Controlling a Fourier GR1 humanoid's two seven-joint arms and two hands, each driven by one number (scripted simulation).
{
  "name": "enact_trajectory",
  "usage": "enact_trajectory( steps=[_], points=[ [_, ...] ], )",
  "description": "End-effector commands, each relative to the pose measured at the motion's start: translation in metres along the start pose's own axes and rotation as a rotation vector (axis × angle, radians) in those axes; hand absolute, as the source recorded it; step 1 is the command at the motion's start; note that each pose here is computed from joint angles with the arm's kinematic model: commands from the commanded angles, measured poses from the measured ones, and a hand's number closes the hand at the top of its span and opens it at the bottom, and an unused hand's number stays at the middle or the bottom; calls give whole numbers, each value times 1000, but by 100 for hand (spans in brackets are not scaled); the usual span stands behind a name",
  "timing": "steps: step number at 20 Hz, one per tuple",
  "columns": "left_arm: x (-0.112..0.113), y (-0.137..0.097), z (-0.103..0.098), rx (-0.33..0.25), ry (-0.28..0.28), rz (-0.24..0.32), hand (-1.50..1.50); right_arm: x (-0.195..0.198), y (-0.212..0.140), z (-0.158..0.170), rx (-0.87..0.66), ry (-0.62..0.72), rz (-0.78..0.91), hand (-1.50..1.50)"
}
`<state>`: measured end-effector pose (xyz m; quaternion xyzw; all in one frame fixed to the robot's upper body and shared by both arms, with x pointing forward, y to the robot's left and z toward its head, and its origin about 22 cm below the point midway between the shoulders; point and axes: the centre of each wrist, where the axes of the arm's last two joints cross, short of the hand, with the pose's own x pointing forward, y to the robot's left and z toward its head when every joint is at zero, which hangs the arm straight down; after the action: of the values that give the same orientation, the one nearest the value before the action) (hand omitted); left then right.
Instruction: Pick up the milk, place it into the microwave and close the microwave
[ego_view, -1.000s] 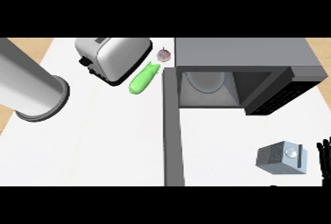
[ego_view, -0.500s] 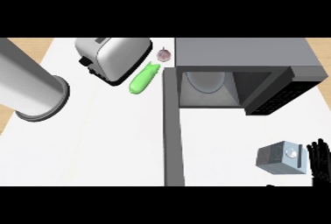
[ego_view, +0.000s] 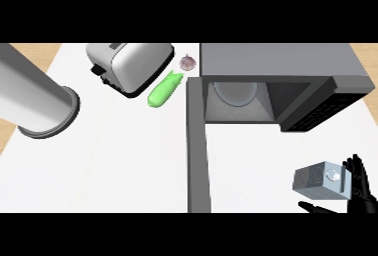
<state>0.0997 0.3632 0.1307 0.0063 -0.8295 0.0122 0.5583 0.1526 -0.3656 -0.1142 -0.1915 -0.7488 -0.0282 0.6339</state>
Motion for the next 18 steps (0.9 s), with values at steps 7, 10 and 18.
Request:
enact_trajectory(
  steps=[7, 10, 18],
  points=[
    [-5, 13, 18, -6, -9, -9, -150, -24, 17, -14, 70, -39, 8, 150],
    [13, -2, 8, -9, -17, -4, -150, -28, 7, -33, 108, -82, -27, 150],
    [9, -2, 13, -1, 6, 3, -150, -24, 30, -25, 116, -209, -56, 150]
  ],
)
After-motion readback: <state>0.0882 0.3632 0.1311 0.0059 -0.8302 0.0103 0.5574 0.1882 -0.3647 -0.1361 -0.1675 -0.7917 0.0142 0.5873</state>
